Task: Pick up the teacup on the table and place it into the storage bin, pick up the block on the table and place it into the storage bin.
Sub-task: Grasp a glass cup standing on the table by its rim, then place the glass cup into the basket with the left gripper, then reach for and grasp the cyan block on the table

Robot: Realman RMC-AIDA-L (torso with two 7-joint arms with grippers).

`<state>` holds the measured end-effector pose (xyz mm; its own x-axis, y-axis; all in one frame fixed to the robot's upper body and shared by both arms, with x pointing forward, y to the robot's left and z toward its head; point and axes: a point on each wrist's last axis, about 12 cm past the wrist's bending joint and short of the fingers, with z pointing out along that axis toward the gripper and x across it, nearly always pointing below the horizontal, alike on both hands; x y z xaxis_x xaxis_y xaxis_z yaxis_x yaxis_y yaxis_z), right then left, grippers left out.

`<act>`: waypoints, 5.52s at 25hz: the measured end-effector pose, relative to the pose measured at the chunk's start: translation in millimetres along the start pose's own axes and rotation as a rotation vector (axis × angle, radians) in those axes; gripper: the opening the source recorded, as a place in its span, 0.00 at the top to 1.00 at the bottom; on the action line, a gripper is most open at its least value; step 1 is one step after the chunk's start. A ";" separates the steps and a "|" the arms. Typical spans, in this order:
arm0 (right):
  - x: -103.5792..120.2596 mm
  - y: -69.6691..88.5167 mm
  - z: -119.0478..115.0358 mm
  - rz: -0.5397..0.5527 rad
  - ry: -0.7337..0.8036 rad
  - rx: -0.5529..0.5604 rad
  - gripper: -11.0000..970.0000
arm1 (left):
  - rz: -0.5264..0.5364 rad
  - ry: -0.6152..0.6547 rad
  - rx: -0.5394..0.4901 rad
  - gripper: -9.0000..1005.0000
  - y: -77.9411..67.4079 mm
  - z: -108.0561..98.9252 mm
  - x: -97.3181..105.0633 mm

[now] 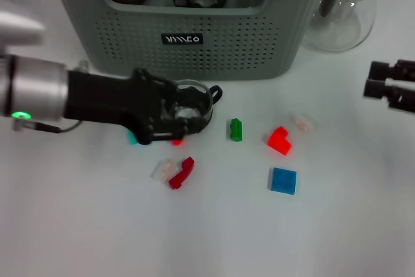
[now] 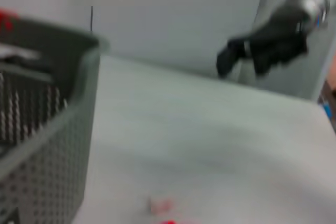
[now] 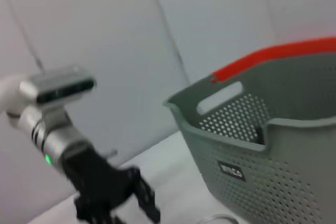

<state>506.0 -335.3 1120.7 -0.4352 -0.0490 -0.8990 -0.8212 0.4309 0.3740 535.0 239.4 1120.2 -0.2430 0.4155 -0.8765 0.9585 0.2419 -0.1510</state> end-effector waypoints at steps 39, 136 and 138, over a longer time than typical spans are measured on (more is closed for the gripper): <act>-25.4 -10.2 11.7 -0.184 0.071 -0.033 0.48 | 0.109 0.281 -0.052 0.58 12.9 56.5 25.9; -7.0 -3.6 17.9 -0.143 0.061 -0.059 0.48 | -0.045 -0.661 -0.091 0.64 16.7 -84.4 -105.8; -7.0 -3.6 17.9 -0.143 0.061 -0.059 0.48 | -0.019 -0.642 -0.098 0.64 8.3 -86.5 -75.5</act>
<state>518.6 -320.4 1121.5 -0.3323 -0.1617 -0.9292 -0.8960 0.3618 0.2575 548.4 285.9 1224.7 -0.0929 -0.1892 -0.9775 0.9294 0.3358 -0.1533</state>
